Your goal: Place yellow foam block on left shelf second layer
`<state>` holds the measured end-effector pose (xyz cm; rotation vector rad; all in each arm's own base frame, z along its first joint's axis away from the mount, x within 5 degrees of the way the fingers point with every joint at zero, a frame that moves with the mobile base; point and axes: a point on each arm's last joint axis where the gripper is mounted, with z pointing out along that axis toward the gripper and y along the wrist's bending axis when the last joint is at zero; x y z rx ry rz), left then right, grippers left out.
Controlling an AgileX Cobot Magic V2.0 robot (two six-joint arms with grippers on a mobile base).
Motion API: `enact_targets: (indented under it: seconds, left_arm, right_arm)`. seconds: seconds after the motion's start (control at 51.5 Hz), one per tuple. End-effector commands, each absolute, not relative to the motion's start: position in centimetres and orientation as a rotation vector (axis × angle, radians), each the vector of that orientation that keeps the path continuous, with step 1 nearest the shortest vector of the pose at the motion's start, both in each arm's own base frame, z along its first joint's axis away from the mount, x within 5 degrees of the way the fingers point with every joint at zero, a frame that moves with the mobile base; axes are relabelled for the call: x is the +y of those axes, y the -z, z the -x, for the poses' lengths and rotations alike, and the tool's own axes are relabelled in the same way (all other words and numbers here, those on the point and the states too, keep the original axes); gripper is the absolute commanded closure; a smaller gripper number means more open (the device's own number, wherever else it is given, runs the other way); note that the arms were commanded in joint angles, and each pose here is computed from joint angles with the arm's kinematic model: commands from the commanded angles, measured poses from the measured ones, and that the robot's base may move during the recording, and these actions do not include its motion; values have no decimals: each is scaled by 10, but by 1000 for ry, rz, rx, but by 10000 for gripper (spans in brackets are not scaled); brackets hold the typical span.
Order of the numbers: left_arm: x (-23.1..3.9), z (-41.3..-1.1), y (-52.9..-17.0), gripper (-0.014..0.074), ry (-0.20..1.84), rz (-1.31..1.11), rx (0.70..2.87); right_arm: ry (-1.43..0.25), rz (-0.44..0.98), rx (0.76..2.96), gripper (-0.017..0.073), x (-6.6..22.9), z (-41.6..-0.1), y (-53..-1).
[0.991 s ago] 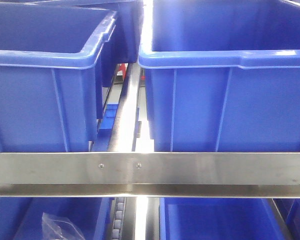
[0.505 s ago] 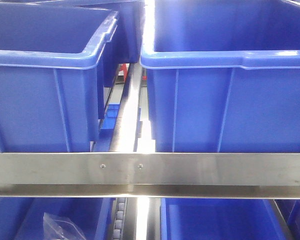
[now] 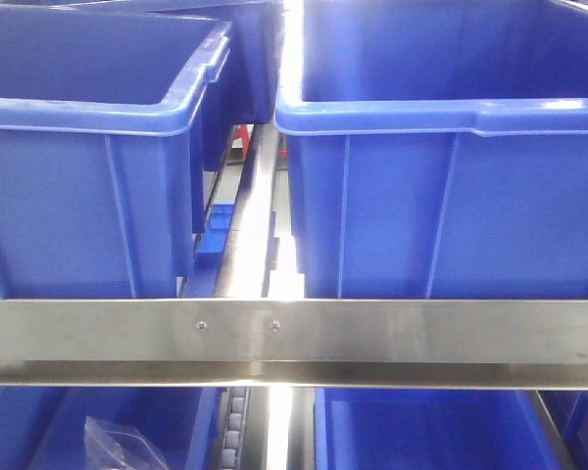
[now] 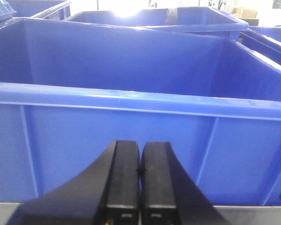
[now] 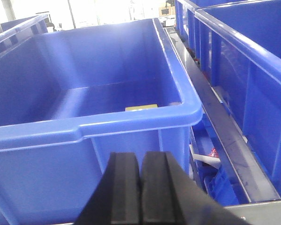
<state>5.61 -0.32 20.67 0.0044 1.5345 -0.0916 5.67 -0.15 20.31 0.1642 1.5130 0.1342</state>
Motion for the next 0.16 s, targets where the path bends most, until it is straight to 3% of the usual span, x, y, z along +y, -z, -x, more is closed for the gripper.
enact_targets:
  seconds: [0.0, 0.136]
  left_arm:
    - [-4, -57, -206, 459, 111, -12, 1482]
    - [-4, -57, -206, 458, 111, -12, 1482]
  right_arm:
    - [-148, -133, 1386, 526, 0, -53, -218]
    - [-148, -133, 1386, 526, 0, -53, -218]
